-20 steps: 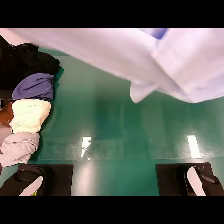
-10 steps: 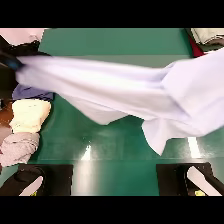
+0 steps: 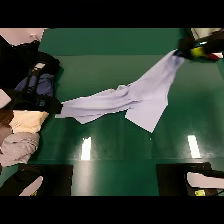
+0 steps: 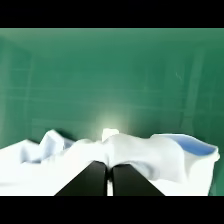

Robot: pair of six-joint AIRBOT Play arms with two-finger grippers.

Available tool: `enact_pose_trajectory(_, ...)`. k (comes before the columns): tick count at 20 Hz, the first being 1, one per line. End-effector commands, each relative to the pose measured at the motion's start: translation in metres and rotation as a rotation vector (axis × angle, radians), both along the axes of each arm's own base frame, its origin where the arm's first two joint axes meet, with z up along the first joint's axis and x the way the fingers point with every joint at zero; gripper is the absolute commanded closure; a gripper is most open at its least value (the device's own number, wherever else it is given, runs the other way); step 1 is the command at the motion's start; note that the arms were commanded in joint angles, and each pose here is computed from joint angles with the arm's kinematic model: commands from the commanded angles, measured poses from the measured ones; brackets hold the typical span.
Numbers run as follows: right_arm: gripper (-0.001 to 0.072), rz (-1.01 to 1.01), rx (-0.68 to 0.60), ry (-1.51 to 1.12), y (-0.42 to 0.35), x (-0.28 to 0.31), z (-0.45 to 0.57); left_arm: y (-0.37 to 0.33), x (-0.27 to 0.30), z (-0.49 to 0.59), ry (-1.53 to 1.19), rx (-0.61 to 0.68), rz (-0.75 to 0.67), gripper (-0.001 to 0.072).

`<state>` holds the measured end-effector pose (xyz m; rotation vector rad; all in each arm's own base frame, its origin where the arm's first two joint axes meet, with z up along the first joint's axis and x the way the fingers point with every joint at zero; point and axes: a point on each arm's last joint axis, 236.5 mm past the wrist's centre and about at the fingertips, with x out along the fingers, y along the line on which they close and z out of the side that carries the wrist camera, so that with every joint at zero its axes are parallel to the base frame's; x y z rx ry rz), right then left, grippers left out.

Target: Fold the shirts.

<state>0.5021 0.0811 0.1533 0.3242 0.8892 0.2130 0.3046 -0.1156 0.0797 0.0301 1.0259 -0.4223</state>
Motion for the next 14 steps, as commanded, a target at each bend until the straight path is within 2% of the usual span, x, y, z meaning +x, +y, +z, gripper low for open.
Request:
enact_pose_trajectory(1, 0.0689, 0.004, -0.015, -0.023, 0.022, 0.052, -0.051, 0.001, 0.018, -0.01, -0.075, -0.018, 0.042, 0.0682)
enact_pose_trajectory(2, 0.0583, -0.004, -0.014, -0.017, 0.016, 0.059, -0.051, 0.001, 0.02, -0.009, -0.083, -0.019, 0.044, 0.0682)
enact_pose_trajectory(3, 0.0287, -0.008, -0.016, -0.011, 0.009, 0.062, -0.048, 0.001, 0.021, -0.008, -0.088, -0.02, 0.045, 0.0682)
enact_pose_trajectory(4, 0.0185, -0.014, -0.02, 0.0, -0.001, 0.06, -0.041, 0.003, 0.021, -0.008, -0.09, -0.012, 0.043, 0.0682)
enact_pose_trajectory(8, 0.0187, 0.006, -0.058, 0.158, -0.046, 0.01, -0.028, 0.013, 0.023, -0.011, -0.102, 0.043, 0.041, 0.0682)
enact_pose_trajectory(14, 0.0188, 0.044, -0.042, 0.511, -0.06, -0.098, -0.096, 0.026, 0.028, -0.04, -0.021, 0.088, 0.089, 0.0682)
